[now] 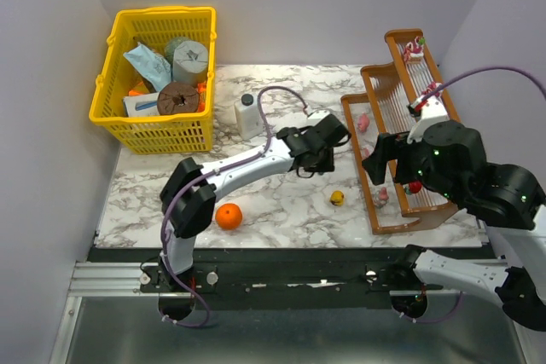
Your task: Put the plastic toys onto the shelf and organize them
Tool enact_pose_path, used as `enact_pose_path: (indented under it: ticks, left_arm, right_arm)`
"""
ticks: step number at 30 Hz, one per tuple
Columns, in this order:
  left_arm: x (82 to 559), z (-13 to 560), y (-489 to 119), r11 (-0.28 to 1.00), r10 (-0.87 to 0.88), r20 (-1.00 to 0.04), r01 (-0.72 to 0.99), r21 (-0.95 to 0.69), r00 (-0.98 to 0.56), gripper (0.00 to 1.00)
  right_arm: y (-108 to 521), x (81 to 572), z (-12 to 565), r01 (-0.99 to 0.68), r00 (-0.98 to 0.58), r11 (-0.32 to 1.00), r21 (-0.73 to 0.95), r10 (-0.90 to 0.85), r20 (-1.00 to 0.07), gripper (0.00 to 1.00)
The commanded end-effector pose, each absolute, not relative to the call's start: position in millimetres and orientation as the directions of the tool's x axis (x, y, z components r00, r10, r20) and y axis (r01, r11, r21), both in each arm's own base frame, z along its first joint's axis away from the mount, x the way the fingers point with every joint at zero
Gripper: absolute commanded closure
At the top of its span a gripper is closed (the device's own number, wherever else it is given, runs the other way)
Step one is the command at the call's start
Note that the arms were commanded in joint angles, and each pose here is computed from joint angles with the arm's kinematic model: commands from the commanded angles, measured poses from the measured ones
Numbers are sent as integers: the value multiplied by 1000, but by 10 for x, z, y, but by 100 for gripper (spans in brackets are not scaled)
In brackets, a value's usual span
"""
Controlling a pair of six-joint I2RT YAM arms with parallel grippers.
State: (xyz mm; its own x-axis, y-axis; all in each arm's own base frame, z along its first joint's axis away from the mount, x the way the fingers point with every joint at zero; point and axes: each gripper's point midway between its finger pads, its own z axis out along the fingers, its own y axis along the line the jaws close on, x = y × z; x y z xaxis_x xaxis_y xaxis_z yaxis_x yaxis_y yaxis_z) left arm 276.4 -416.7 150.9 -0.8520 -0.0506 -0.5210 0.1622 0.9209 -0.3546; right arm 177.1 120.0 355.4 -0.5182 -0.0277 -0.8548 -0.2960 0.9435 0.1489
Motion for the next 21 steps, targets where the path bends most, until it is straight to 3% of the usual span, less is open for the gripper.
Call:
enact_pose_path:
  ticks: [1,8,14,17,21]
  left_arm:
    - [2786,1187,-3692,944,-103,-507,77,-322,-856,97]
    - [2645,682,-3351,973,-51,-478,65,-223,-877,96]
    - [2607,578,-3294,955,-85,-496,71,-288,-864,93]
    - [2592,558,-3285,947,-91,-497,78,-310,-863,89]
    - [2581,540,-3258,948,-88,-496,80,-308,-864,70]
  right_arm:
    - [1418,1774,3298,-360,-567,919,162,-78,-820,5]
    - [1633,1801,3126,-389,-590,895,217,-61,-805,9]
    - [1749,1804,3070,-408,-577,879,248,-38,-816,10]
    - [1831,1818,3043,-422,-573,871,250,-42,-819,10]
    - [1888,1840,2990,-415,-582,879,237,-56,-811,9]
